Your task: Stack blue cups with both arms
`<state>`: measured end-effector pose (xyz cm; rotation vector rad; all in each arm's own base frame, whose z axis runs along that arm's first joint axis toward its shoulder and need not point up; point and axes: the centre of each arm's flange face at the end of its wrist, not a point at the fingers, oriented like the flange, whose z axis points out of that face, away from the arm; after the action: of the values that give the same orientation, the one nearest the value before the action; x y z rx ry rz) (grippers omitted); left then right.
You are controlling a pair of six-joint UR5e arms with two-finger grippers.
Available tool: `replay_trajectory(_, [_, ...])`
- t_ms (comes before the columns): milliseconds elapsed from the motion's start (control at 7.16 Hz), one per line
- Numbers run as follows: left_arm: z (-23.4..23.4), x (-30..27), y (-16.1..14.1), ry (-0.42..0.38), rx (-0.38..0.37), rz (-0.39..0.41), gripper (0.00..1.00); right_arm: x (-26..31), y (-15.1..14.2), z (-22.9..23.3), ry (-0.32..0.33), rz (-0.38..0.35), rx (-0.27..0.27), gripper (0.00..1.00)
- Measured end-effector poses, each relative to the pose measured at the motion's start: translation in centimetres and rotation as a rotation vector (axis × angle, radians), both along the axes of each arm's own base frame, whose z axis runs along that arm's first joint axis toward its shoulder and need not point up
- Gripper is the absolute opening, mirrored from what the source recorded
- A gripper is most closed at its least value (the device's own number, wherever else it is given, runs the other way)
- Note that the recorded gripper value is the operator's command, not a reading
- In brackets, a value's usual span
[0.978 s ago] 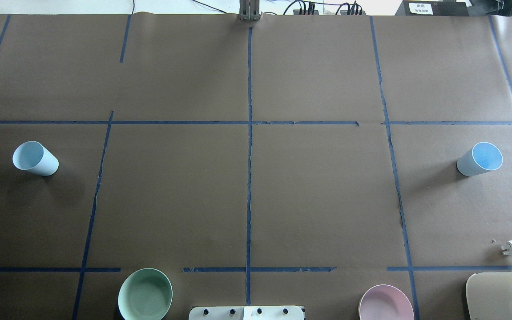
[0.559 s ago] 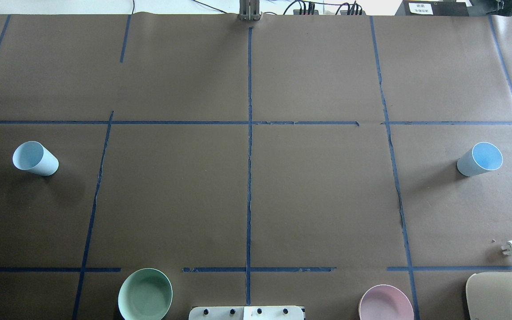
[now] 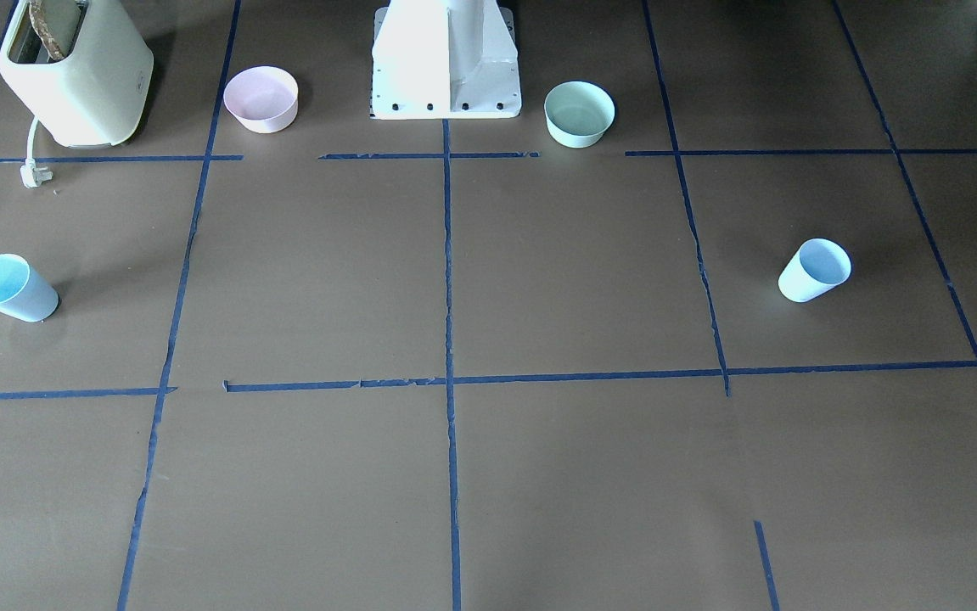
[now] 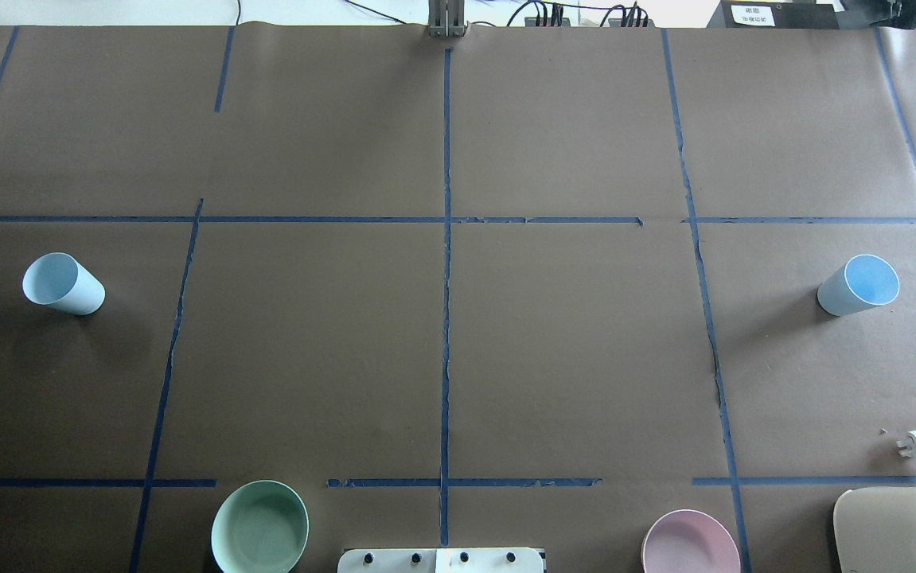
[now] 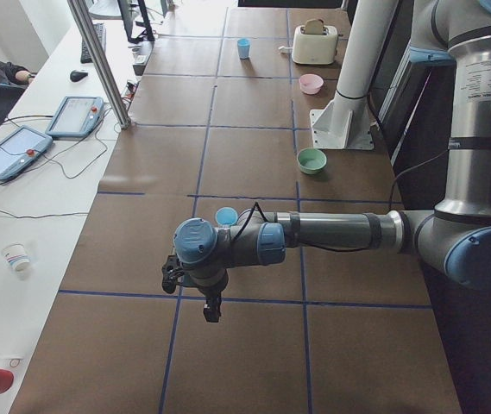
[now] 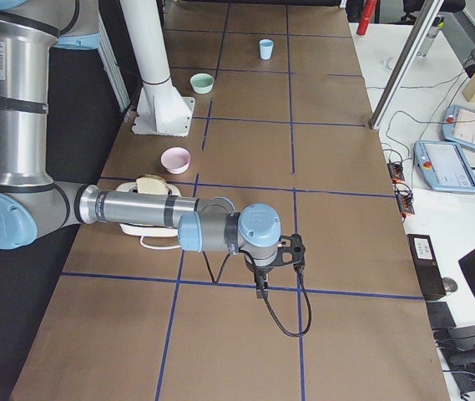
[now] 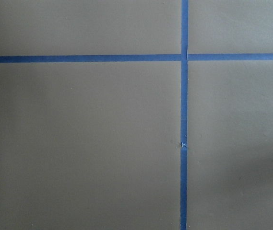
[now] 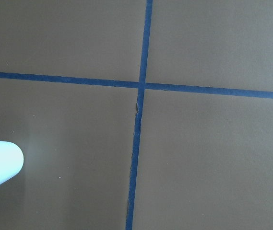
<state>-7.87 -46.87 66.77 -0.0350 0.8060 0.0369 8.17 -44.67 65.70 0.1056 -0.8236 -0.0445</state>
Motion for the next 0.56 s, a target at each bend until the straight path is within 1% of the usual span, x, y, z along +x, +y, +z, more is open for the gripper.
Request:
replay_trajectory(279, [-0.7, 0.6, -0.4, -0.001, 0.028, 0.000, 1.00, 0.0, -0.1, -0.3, -0.001, 0.000, 0.006, 1.00])
replay_trajectory(559, [-4.6, 4.7, -1.4, -0.002, 0.034, -0.039, 1.00, 0.0, -0.4, -2.4, 0.004, 0.000, 0.049, 1.00])
